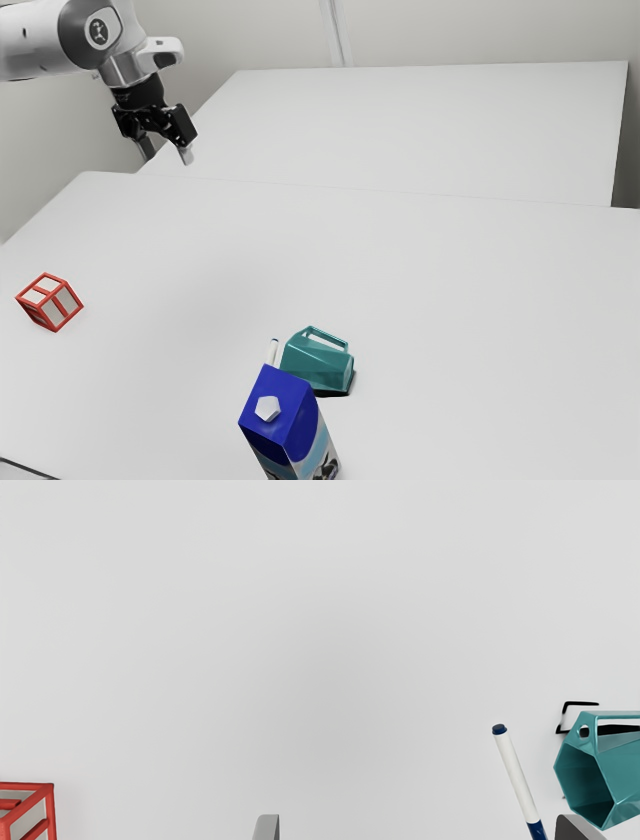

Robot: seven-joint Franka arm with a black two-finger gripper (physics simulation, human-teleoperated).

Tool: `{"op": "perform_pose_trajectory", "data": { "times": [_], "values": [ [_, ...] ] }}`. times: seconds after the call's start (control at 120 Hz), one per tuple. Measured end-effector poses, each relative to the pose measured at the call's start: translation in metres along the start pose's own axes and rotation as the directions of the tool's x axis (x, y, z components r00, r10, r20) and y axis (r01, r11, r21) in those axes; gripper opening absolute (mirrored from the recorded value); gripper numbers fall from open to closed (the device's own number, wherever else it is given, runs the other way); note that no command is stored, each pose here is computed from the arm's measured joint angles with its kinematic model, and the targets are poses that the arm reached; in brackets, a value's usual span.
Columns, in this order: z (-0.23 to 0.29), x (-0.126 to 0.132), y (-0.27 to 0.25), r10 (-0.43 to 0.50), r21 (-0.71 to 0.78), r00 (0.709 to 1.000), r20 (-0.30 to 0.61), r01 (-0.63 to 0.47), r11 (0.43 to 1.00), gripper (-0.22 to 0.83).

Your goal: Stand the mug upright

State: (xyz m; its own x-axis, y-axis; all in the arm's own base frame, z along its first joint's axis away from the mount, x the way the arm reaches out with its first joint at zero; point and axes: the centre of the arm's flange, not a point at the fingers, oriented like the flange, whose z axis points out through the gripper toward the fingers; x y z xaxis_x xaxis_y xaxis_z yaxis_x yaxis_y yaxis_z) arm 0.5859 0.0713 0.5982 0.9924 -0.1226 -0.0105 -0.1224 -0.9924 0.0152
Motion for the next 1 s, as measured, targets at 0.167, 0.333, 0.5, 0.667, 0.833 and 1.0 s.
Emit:
{"op": "perform_pose_trajectory", "data": {
  "times": [0.167,0.333,0.5,0.667,0.833,1.0],
  "values": [
    [0.001,0.0,0.0,0.004,-0.001,1.0,-0.001,-0.004,1.0,0.62],
    [0.003,-0.001,0.0,0.008,-0.004,1.0,0.004,-0.008,1.0,0.62],
    [0.02,-0.011,0.014,0.018,-0.062,0.999,0.035,-0.015,0.998,0.62],
    [0.039,-0.034,0.03,0.015,-0.177,0.998,0.061,-0.004,0.984,0.62],
    [0.075,-0.054,0.051,0.009,-0.285,0.996,0.085,0.016,0.958,0.62],
    [0.125,-0.065,0.074,0.018,-0.376,0.992,0.125,0.031,0.926,0.61]
  ]
}}
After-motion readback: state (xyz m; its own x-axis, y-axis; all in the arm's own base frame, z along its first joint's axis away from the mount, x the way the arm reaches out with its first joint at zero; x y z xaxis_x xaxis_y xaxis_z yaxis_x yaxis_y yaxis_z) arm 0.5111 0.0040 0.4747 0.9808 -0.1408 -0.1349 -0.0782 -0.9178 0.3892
